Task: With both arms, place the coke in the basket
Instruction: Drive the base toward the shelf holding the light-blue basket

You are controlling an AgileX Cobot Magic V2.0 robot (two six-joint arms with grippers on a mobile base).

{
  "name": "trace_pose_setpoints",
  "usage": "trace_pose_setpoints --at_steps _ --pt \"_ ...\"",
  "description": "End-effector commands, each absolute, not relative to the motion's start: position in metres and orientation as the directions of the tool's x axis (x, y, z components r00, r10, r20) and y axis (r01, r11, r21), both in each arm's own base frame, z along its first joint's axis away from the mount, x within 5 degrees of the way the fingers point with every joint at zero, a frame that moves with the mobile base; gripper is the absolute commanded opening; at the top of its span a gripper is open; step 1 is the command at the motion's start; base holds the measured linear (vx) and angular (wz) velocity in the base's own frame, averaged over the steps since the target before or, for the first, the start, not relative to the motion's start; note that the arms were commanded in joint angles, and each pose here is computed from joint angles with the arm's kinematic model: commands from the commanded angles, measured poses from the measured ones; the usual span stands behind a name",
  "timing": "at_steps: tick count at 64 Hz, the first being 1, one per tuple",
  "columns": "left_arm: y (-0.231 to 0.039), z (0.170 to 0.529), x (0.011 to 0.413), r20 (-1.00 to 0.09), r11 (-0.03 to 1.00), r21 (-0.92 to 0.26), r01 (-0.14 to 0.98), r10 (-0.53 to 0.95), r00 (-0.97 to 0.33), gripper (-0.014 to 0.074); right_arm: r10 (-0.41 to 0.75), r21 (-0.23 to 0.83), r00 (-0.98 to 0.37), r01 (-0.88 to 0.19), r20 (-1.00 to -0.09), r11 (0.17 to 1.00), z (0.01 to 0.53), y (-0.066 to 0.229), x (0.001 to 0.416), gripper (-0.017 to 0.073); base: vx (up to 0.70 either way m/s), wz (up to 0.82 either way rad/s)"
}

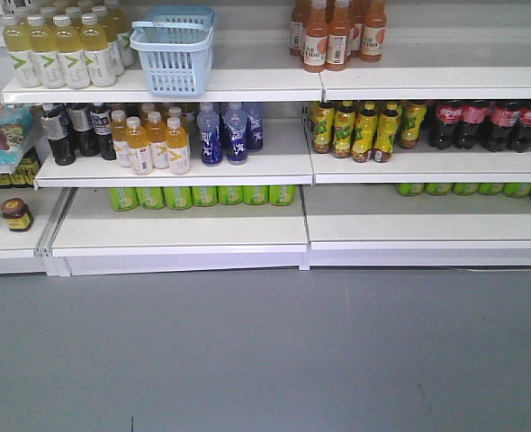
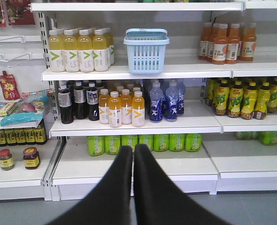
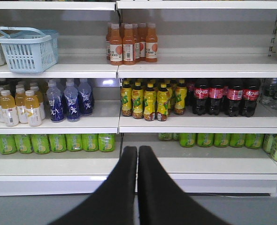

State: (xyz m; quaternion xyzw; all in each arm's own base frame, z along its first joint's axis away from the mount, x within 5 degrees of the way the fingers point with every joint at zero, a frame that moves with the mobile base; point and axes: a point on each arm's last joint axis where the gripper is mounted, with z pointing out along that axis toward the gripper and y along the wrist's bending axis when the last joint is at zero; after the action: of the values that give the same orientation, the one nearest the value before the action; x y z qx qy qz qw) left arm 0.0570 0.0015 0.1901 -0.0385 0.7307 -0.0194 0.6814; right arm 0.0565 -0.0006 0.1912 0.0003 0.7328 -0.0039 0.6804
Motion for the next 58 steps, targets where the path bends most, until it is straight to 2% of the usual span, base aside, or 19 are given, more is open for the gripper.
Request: trace_pose_setpoints --at_steps 1,58 --pt "0.0012 0.1977 0.0558 -0.995 0.995 -0.093 -0.018 -0.093 0.019 -0.0006 -0.020 -0.020 0.010 0.004 -1.000 1.000 0.1954 -0.0003 0.0559 -0.0009 0.16 0.03" --pt "0.0012 0.1977 0.0558 -0.995 0.995 -0.093 -0.018 -0.093 0.019 -0.0006 -0.020 -0.020 0.009 0.004 -1.000 1.000 0.1953 -0.0003 0.0559 -0.0009 0.15 0.03"
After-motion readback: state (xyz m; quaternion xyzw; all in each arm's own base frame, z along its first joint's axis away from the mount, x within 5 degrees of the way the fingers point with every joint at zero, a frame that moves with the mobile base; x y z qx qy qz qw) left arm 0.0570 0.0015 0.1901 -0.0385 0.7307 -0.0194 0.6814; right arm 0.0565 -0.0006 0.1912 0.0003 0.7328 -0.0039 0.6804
